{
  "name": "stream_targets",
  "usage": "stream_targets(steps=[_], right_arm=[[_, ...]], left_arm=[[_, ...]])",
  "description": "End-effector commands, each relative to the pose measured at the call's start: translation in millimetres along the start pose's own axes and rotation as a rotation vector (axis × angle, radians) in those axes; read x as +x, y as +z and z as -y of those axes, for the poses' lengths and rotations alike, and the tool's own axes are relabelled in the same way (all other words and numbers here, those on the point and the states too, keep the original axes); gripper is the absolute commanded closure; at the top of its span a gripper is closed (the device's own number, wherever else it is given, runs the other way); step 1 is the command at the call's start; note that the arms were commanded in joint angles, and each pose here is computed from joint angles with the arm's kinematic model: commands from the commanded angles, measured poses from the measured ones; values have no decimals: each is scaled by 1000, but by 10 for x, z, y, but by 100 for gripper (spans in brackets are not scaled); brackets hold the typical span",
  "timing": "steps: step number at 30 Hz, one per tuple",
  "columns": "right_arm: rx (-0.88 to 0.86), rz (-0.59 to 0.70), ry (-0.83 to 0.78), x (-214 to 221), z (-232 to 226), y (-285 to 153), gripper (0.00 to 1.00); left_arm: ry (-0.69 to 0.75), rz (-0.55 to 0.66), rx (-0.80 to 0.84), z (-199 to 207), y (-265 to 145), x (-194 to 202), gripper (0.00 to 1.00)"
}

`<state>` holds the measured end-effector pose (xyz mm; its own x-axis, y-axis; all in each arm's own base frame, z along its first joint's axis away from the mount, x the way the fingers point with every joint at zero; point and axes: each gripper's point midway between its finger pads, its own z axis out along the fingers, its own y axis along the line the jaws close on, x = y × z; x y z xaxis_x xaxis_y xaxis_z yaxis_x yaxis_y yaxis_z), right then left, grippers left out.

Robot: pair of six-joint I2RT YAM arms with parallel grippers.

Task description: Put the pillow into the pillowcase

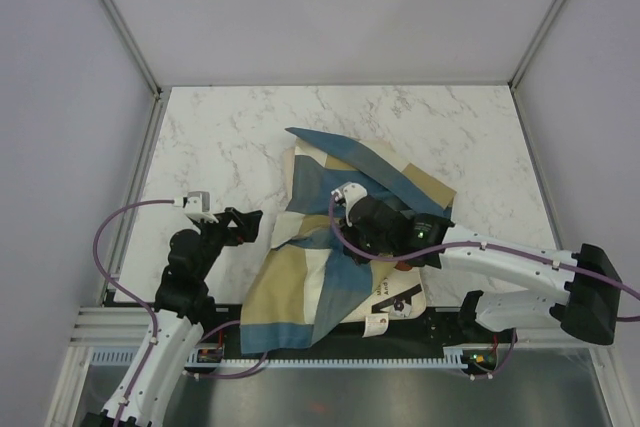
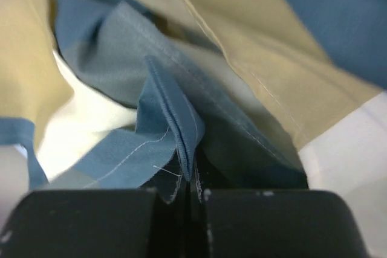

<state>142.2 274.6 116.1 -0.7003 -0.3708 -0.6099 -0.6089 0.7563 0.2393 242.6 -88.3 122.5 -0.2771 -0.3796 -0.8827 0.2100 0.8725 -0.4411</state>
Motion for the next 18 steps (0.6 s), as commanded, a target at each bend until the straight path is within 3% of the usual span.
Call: stream_targets(steps=[1, 5, 11, 14, 18], right_arm=[[44, 233, 0, -834, -117, -154, 100], [46, 328, -14, -1316, -248, -374, 100], [14, 589, 15, -2104, -410, -1209, 100], [-26, 652, 20, -2228, -463, -1502, 100], [-180, 635, -3, -2167, -711, -1726, 100]], left_arm=[[23, 55, 50, 149, -2, -235, 0], [25, 54, 60, 167, -5, -238, 0], [28, 48, 67, 176, 4, -227, 0], [28, 43, 69, 185, 6, -224, 0], [35, 39, 118, 271, -10, -221, 0]])
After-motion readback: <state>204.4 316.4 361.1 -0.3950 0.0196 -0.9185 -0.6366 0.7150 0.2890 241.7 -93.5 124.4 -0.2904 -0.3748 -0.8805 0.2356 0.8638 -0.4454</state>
